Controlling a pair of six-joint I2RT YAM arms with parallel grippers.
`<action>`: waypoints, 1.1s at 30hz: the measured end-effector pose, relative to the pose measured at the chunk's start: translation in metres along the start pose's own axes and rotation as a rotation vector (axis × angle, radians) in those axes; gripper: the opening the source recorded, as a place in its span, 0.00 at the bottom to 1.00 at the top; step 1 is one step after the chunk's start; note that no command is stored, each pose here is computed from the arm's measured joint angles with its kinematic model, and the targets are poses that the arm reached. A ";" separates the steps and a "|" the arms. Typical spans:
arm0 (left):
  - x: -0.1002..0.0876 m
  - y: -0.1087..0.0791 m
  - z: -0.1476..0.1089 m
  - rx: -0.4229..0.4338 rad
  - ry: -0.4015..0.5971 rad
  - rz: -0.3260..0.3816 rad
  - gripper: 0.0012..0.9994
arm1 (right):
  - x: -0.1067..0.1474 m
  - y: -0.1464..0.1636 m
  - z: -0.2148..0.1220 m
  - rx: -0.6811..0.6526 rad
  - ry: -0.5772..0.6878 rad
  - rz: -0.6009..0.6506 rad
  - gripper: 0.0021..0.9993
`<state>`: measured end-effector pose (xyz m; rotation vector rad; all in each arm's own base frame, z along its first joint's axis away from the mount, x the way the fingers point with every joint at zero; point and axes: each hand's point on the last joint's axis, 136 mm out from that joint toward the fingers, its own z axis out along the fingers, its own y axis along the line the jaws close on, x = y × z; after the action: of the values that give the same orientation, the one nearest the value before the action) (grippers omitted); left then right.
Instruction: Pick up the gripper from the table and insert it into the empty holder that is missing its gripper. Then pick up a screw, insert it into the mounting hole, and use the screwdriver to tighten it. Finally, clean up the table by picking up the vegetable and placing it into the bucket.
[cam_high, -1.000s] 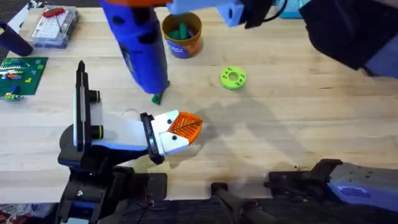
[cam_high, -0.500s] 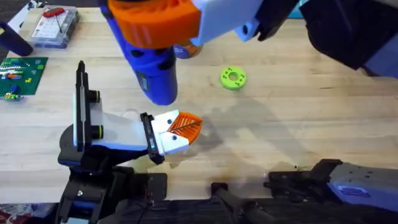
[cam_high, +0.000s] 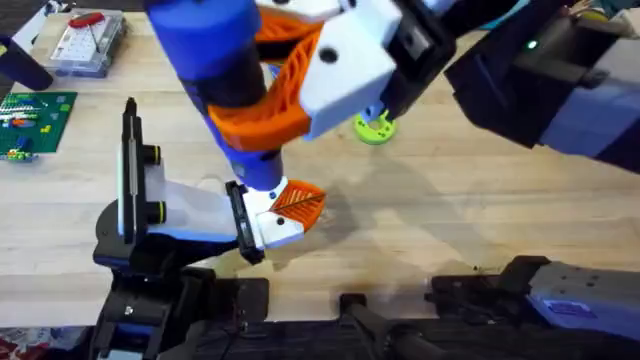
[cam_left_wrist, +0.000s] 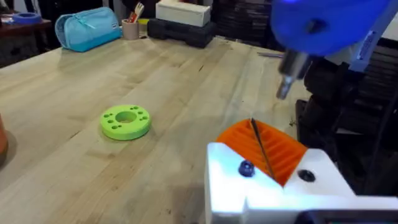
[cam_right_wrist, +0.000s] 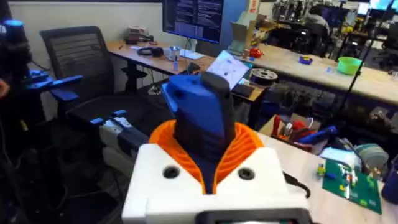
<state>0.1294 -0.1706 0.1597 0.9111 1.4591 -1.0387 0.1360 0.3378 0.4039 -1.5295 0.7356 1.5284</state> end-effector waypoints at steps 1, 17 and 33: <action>0.000 0.000 0.000 0.000 0.000 0.000 0.01 | 0.002 0.001 0.000 -0.001 -0.002 -0.005 0.04; 0.000 0.000 0.000 0.000 0.000 0.000 0.01 | 0.019 0.003 -0.001 0.014 -0.005 0.031 0.04; 0.000 0.000 0.000 0.000 0.000 0.000 0.01 | 0.038 -0.006 -0.004 0.091 -0.012 0.051 0.04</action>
<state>0.1294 -0.1706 0.1597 0.9110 1.4591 -1.0388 0.1468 0.3431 0.3675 -1.4428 0.8321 1.5193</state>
